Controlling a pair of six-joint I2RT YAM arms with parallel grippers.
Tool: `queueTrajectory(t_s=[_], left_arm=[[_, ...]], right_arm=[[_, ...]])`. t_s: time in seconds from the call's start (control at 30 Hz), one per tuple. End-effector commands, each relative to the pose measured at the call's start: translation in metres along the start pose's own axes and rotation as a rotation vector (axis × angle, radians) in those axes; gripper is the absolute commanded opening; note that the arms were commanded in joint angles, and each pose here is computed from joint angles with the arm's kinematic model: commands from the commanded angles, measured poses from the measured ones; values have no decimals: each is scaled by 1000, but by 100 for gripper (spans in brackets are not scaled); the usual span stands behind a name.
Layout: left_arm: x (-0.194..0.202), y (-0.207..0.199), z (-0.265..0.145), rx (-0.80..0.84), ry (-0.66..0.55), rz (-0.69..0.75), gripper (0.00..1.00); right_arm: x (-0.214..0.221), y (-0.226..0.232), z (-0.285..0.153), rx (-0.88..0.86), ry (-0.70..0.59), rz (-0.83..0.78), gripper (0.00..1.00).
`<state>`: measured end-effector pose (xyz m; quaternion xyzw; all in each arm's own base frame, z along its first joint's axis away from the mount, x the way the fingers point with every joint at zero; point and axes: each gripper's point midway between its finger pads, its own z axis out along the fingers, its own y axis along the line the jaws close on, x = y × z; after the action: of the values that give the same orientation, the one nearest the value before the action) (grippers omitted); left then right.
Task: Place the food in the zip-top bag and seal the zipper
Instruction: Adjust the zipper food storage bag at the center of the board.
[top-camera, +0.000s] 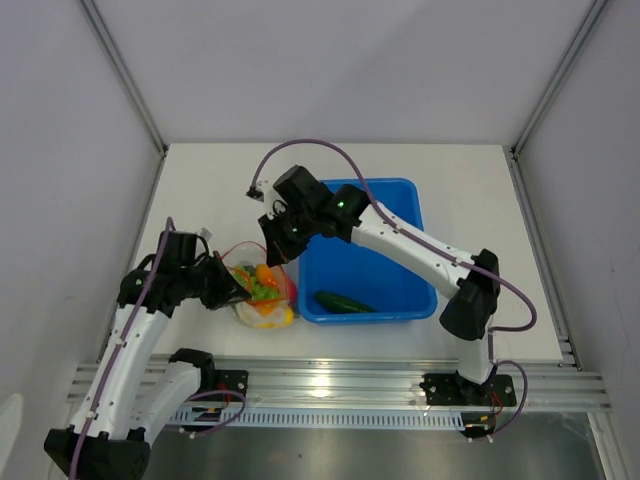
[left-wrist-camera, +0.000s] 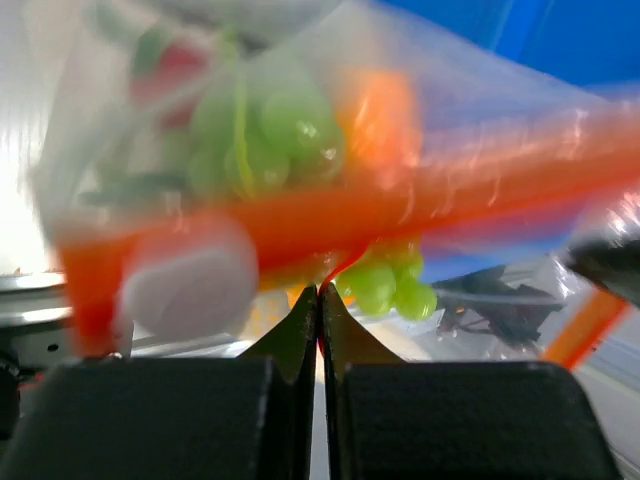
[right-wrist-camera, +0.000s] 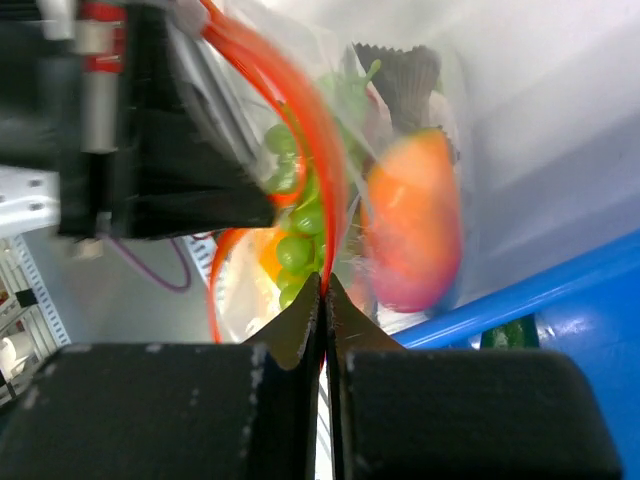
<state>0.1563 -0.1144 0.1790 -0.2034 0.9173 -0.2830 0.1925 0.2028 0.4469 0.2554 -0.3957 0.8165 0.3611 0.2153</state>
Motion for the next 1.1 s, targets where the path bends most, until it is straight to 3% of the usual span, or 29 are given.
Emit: queueTrajectory(t_s=[0.0, 0.13, 0.23, 0.37, 0.5, 0.57, 0.6, 0.63, 0.8, 0.97, 1.07], left_arm=[[-20, -29, -29, 98, -127, 48, 1], [-37, -52, -68, 126, -243, 84, 0], [-40, -51, -73, 126, -281, 97, 1], [-16, -23, -28, 64, -100, 35, 1], [-13, -17, -15, 75, -88, 33, 1], [-13, -18, -14, 75, -81, 32, 1], [-13, -19, -15, 79, -81, 35, 0], [-14, -21, -16, 82, -84, 36, 1], [-20, -26, -22, 91, -110, 52, 1], [-20, -27, -23, 93, -109, 56, 1], [-19, -28, -23, 98, -105, 59, 1]], right_arm=[[1, -11, 16, -9, 15, 34, 0], [-15, 8, 0, -40, -35, -5, 0], [-20, 16, -8, -57, -58, -31, 0], [-5, 4, 4, -59, 9, 15, 1], [-1, 4, 2, -81, 26, 4, 9], [-6, 8, -5, -92, 7, -17, 22], [-7, 8, -9, -92, 7, -19, 36], [-9, 10, -14, -99, -1, -29, 43], [-44, 13, -73, -108, -150, -85, 65], [-63, -53, -124, 76, -274, -34, 80], [-38, -100, -126, 192, -234, -49, 86]])
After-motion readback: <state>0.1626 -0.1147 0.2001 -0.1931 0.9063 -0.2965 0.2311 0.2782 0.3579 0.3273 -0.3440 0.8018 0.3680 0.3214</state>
